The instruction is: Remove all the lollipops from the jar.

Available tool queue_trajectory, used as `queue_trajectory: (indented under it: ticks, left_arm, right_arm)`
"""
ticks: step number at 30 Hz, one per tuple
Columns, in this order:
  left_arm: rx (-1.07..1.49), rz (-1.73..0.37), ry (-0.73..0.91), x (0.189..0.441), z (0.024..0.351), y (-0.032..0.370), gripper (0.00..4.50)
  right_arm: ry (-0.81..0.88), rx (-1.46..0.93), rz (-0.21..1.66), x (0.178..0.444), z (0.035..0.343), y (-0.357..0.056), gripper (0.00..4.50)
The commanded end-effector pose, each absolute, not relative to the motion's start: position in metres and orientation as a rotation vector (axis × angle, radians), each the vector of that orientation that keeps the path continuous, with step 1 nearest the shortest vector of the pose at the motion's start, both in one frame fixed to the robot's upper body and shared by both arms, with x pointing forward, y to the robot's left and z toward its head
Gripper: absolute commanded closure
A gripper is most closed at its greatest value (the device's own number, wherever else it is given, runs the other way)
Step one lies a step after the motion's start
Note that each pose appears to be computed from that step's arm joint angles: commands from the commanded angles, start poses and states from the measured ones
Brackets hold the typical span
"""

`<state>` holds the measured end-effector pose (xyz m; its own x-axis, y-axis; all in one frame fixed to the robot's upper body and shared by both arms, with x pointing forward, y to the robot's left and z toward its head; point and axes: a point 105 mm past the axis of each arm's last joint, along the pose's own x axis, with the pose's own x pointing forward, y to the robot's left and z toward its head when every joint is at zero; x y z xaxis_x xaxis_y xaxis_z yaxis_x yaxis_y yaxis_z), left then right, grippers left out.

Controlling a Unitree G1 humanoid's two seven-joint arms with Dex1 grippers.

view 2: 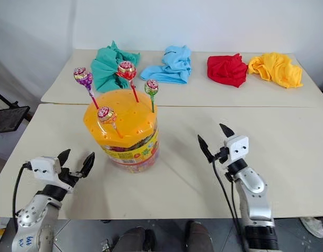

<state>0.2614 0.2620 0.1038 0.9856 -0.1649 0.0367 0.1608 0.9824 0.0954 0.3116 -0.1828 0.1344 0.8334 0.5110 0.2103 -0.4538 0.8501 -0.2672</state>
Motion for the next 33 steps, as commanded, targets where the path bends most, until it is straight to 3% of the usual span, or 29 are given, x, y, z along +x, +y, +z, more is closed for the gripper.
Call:
queue_trajectory:
  ticks: [1,5,10,14,17,20,26,30,33]
  left_arm:
    - [0.149,-0.254,-0.067,0.256,0.116,0.275,0.02]
    - [-0.043,-0.527,-0.216,0.246,0.171,0.284,0.02]
    - [-0.162,-0.88,-0.262,0.242,0.245,0.28,0.02]
    - [-0.157,-1.045,-0.271,0.245,0.277,0.262,0.02]
    - [-0.067,-1.169,-0.236,0.25,0.285,0.235,0.02]
    - [-0.035,-1.201,-0.311,0.272,0.294,0.217,0.02]
    - [-0.088,-1.379,-0.264,0.279,0.281,0.175,0.02]
    - [-0.102,-1.369,-0.304,0.283,0.289,0.177,0.87]
    - [-0.125,-1.369,-0.321,0.284,0.291,0.177,1.76]
  right_arm:
    - [-0.345,-0.188,0.628,0.296,0.157,-0.19,0.0]
    - [-0.459,-0.061,0.792,0.267,0.201,-0.186,0.0]
    - [-0.537,0.028,1.036,0.221,0.238,-0.155,0.0]
    - [-0.608,0.036,1.133,0.201,0.256,-0.144,0.0]
    - [-0.687,0.019,1.237,0.181,0.264,-0.133,0.0]
    - [-0.711,-0.057,1.305,0.171,0.257,-0.119,0.0]
    - [-0.722,-0.13,1.264,0.187,0.248,-0.114,0.0]
    - [-0.741,-0.133,1.211,0.195,0.252,-0.118,0.0]
    - [-0.746,-0.128,1.198,0.197,0.254,-0.118,0.0]
